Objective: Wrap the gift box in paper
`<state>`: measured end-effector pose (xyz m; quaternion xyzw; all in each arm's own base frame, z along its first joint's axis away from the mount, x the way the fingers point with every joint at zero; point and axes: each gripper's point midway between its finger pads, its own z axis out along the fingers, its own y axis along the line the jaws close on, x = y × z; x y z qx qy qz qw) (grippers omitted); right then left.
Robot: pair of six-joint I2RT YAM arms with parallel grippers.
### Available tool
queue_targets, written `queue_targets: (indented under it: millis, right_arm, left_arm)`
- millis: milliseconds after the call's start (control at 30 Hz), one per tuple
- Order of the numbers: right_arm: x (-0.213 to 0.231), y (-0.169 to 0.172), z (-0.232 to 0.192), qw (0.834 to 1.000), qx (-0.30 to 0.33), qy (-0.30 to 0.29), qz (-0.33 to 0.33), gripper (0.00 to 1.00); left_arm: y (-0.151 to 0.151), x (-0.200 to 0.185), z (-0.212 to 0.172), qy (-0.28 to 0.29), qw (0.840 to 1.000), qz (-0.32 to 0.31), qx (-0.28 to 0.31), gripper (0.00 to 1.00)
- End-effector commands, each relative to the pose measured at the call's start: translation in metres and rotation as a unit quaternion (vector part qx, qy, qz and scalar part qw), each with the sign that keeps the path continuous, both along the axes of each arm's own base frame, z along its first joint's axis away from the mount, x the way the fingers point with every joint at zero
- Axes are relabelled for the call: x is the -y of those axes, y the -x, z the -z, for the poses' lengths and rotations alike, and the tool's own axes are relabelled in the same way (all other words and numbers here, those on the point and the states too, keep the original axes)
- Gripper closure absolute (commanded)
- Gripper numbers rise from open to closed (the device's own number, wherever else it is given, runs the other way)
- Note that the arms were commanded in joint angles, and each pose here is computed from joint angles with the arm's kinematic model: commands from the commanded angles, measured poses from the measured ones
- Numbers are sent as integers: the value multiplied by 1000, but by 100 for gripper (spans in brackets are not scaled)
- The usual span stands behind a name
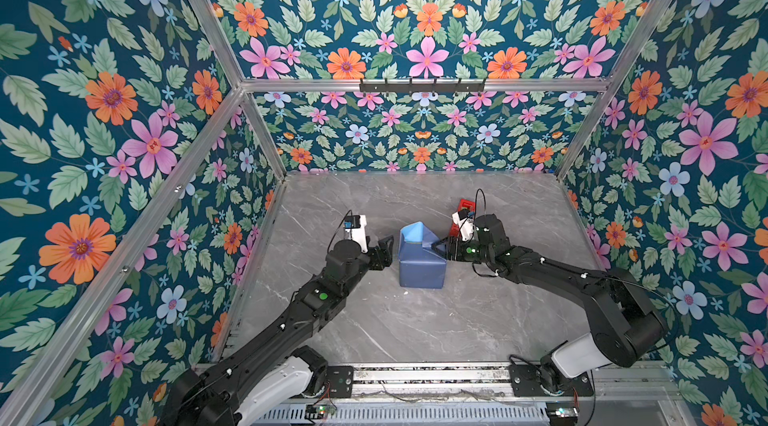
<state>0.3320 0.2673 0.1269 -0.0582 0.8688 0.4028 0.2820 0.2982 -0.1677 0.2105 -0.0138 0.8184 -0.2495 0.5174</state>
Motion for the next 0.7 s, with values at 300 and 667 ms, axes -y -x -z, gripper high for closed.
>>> queue_targets:
  millis: [300,667]
  right_arm:
    - [8,9,19,999,-30,31,6,43]
    - [9,10,18,999,-30,32,7,43]
  left_arm:
    - [1,25,53,7,992,78,-103,26]
    - [12,46,61,35,987,110,-113,30]
